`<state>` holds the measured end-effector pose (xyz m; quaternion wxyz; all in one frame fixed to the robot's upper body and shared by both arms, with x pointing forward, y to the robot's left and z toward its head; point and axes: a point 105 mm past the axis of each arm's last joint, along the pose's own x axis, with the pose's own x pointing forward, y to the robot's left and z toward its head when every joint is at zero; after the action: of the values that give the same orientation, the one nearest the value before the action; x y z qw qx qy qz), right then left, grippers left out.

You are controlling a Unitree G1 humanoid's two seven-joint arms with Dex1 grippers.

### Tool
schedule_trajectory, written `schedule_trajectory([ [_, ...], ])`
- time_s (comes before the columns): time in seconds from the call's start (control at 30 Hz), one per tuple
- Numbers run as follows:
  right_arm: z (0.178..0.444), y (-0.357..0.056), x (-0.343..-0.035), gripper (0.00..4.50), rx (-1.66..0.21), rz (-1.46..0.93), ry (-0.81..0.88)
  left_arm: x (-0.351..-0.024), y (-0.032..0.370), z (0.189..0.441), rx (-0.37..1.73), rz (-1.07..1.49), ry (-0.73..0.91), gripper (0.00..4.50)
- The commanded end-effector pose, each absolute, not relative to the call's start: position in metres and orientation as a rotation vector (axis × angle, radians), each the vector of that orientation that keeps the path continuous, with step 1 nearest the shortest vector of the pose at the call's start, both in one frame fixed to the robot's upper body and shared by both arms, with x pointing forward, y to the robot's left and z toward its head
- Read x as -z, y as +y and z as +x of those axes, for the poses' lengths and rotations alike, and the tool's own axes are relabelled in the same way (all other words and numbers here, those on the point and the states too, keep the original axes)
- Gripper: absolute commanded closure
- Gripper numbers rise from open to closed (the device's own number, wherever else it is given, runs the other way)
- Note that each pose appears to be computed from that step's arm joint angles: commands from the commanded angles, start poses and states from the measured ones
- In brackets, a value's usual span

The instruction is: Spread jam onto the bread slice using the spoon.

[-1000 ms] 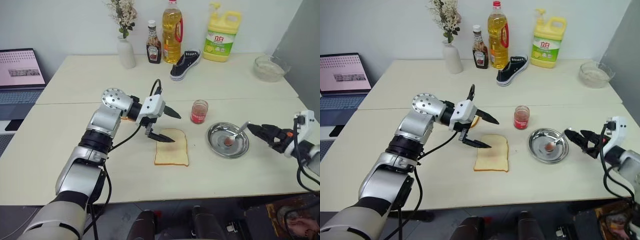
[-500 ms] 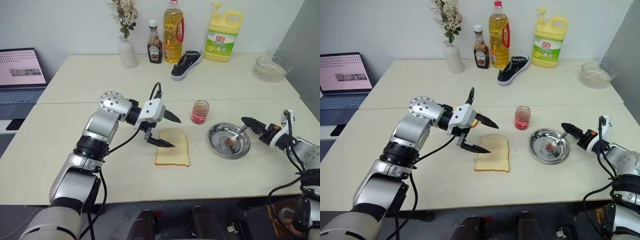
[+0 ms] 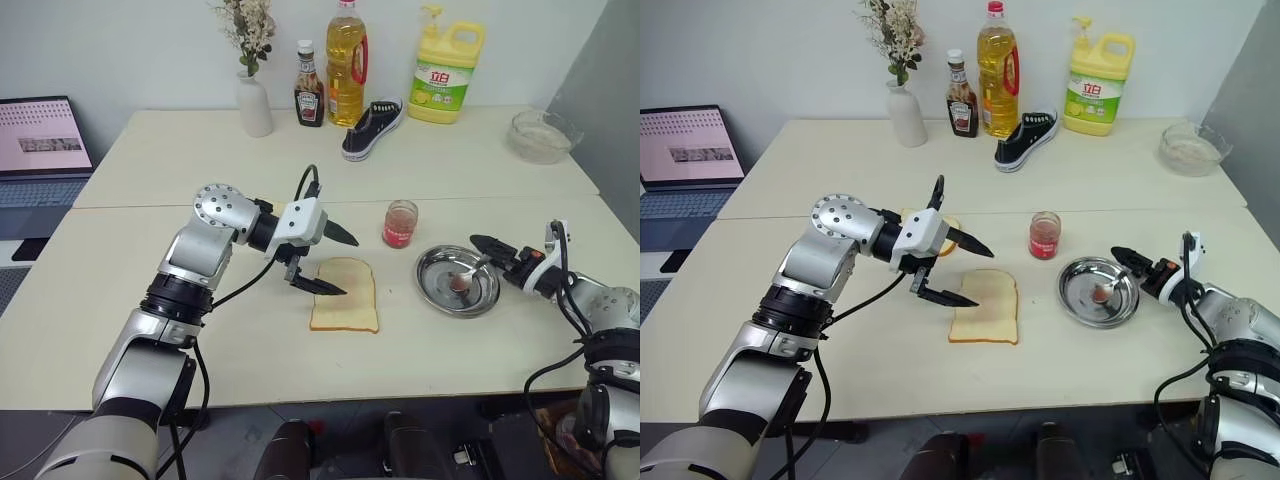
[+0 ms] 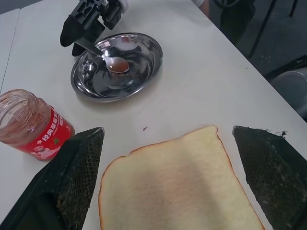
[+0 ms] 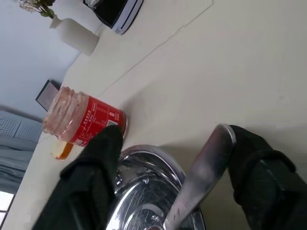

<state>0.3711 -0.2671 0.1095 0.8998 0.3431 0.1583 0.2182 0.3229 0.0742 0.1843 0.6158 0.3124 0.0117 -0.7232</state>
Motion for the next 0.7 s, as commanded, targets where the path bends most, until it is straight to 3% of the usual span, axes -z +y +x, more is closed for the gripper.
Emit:
schedule_trajectory([
  [0.03,0.371,-0.275,-0.124,2.32,-0.459,0.705,0.269,-0.194,0.075,0.321,1.656,0.743,-0.016,0.00],
  [0.2,0.365,-0.279,-0.124,4.18,-0.459,0.716,0.263,-0.193,0.073,0.321,1.663,0.745,-0.021,0.00],
  [0.23,0.364,-0.279,-0.125,4.39,-0.461,0.716,0.261,-0.193,0.072,0.322,1.664,0.745,-0.023,0.00],
  [0.4,0.358,-0.277,-0.138,4.48,-0.487,0.708,0.224,-0.195,0.070,0.323,1.669,0.748,-0.028,0.00],
  [0.7,0.346,-0.228,-0.226,4.48,-0.650,0.588,0.008,-0.198,0.075,0.328,1.638,0.726,-0.027,0.00],
])
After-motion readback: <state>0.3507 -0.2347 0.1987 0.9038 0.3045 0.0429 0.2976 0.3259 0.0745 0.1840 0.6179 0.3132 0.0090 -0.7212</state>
